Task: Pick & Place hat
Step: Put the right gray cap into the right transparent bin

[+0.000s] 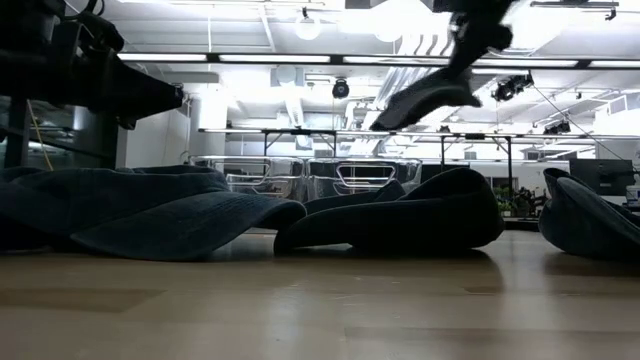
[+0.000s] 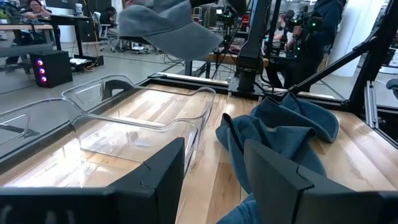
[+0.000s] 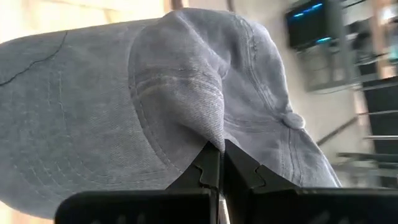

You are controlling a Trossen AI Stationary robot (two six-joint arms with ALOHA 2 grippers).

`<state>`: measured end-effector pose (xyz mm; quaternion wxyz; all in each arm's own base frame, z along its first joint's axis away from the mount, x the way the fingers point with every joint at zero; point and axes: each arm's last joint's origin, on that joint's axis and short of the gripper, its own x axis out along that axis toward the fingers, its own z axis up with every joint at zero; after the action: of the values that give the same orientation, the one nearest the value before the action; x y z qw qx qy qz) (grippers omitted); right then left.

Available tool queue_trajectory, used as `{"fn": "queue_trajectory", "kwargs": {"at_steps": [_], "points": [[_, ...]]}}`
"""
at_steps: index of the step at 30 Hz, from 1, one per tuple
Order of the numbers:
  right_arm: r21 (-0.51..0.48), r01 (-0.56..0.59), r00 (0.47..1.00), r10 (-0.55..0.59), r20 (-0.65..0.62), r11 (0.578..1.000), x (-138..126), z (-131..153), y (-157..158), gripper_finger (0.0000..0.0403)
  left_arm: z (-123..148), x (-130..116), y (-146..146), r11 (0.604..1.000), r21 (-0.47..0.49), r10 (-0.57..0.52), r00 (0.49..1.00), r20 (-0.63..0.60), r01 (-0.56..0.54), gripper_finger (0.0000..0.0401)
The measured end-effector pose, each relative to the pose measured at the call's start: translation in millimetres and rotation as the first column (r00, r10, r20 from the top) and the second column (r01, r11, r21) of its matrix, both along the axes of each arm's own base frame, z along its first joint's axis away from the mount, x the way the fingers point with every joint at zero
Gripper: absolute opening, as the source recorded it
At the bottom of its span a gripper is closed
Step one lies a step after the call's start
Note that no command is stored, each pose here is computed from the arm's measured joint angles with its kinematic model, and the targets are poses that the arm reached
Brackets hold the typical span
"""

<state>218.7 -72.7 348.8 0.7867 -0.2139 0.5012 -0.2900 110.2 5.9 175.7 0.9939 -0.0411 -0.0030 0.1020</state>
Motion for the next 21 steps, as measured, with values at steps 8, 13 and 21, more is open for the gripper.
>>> {"fn": "queue_trajectory", "kwargs": {"at_steps": [8,13,21], "points": [[-0.239,0.053,0.997,-0.064,-0.04,0.97,48.1,-18.5,-7.0,0.0,-0.1,0.0,0.0,1.0,0.0,0.0,1.0,-0.001,0.0,0.0166],[-0.31,0.036,0.997,-0.054,-0.052,0.95,74.9,-31.7,-9.0,0.0,-2.0,0.0,0.0,1.0,-0.001,0.0,1.0,-0.021,0.0,0.0166],[-0.335,0.032,0.997,-0.053,-0.053,0.942,102.4,-55.4,-13.6,0.0,-4.5,-0.1,-0.1,1.0,-0.005,-0.003,0.999,-0.046,0.003,0.0166]]}}
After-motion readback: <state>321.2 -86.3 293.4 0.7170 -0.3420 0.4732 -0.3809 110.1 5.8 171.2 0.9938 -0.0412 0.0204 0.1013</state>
